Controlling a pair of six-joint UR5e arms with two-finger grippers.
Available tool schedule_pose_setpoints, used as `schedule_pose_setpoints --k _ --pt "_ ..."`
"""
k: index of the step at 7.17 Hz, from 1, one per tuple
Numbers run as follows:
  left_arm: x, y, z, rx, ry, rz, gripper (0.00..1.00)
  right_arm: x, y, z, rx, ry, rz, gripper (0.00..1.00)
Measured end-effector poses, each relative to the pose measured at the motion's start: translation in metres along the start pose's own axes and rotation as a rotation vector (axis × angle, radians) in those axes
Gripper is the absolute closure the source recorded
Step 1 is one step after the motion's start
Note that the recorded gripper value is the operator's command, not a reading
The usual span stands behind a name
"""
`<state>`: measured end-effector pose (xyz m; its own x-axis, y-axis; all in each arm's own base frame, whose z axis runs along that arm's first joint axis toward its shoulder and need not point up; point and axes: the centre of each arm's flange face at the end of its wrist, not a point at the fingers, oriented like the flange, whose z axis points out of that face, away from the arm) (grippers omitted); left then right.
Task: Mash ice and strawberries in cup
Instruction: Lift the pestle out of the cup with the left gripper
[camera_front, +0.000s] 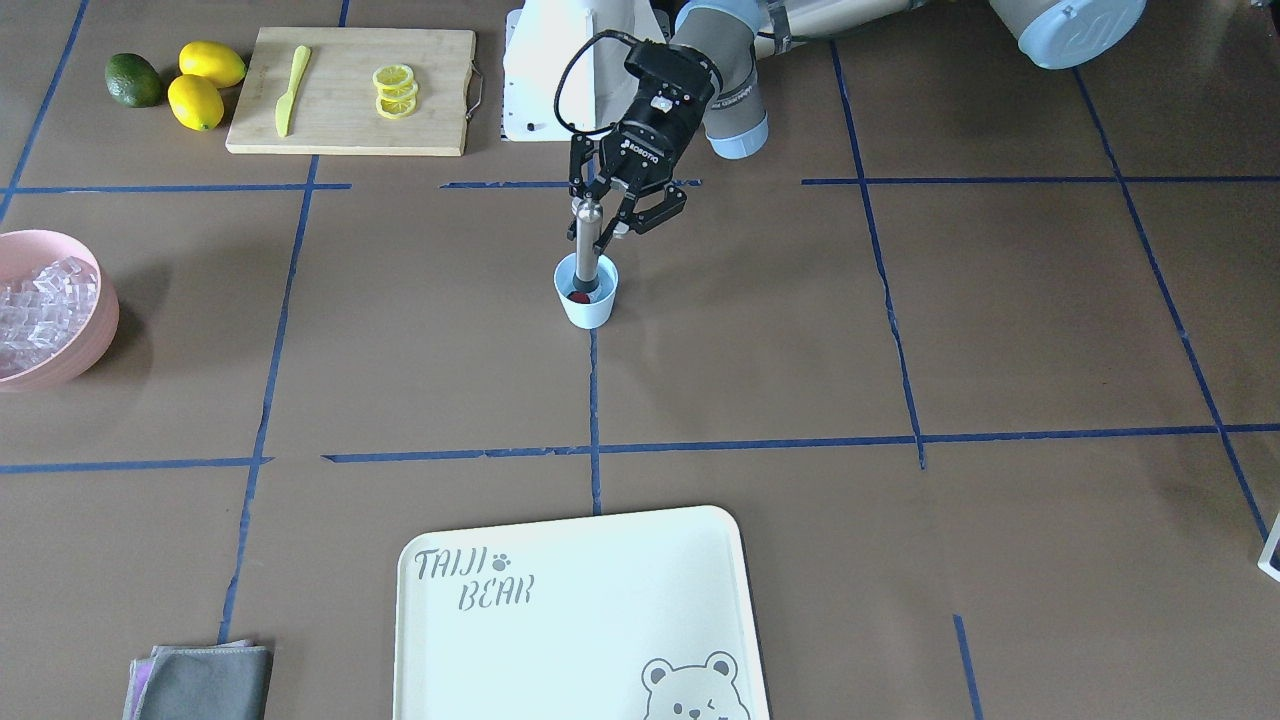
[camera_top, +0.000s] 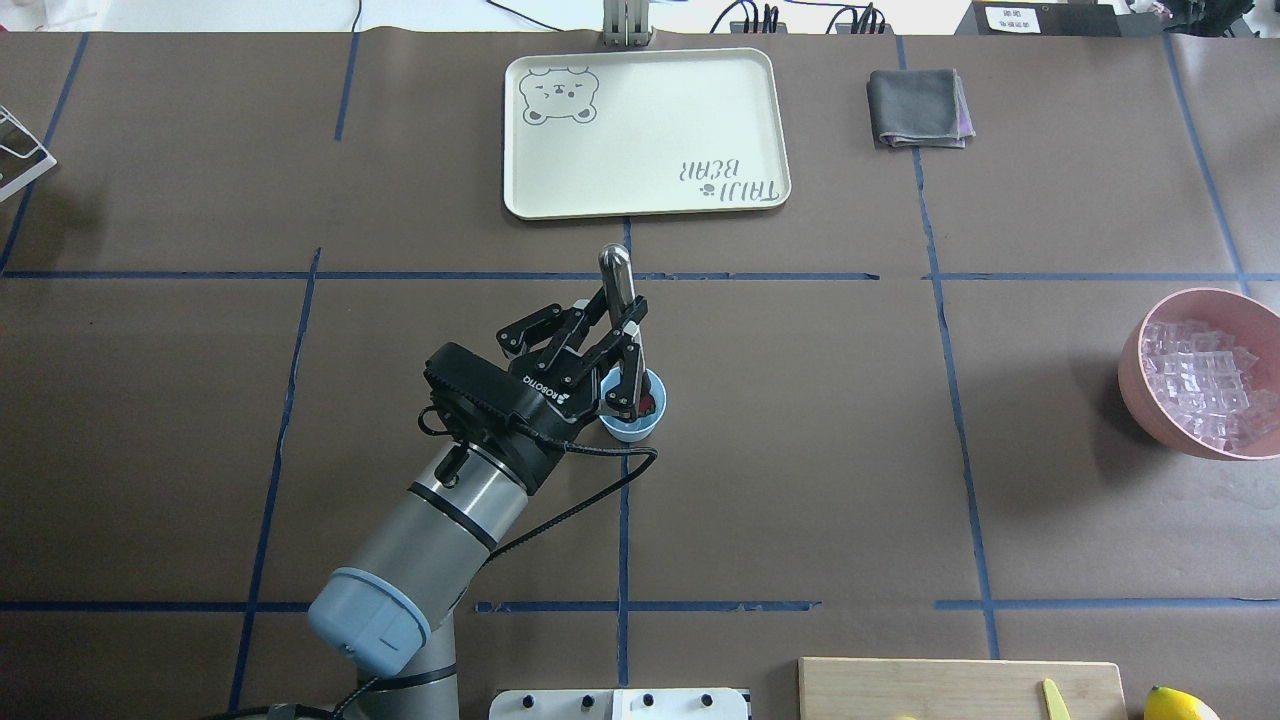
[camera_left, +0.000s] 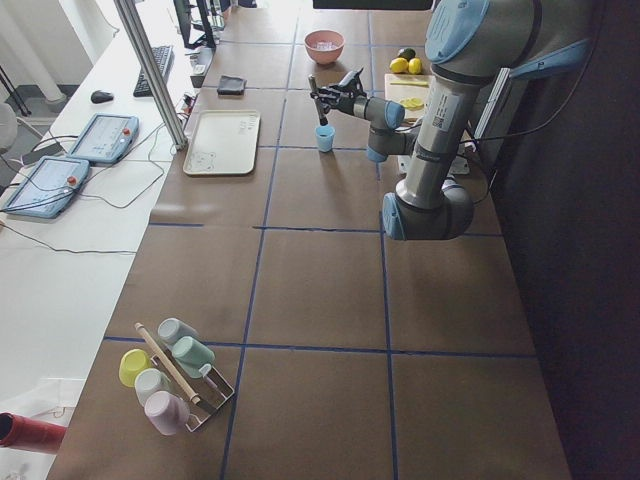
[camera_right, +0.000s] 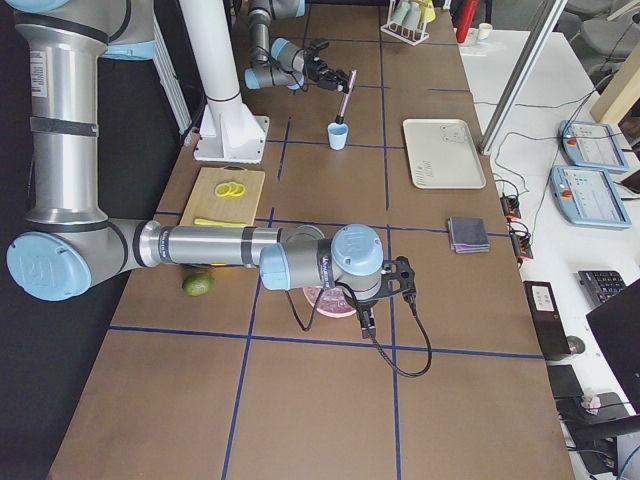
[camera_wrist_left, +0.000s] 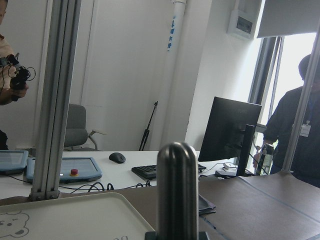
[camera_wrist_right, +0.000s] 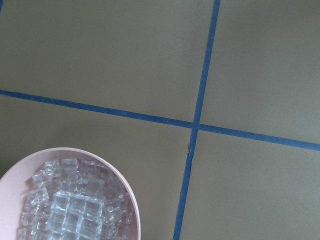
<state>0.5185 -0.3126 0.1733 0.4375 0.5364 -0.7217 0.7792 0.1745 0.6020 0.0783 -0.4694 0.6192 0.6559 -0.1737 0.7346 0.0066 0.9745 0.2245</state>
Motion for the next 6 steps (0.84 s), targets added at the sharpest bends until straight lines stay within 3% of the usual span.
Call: schedule_pose_setpoints --k 3,6 --pt "-0.034 -0.094 -0.014 0.013 0.100 -0.029 1.00 -0.002 -0.004 -0.002 0.005 0.000 -0.008 0.01" --pt "-0.116 -0.129 0.007 -0.181 0.089 -0.166 1.00 -0.007 -0.008 -0.006 0.018 -0.002 -0.020 0.01"
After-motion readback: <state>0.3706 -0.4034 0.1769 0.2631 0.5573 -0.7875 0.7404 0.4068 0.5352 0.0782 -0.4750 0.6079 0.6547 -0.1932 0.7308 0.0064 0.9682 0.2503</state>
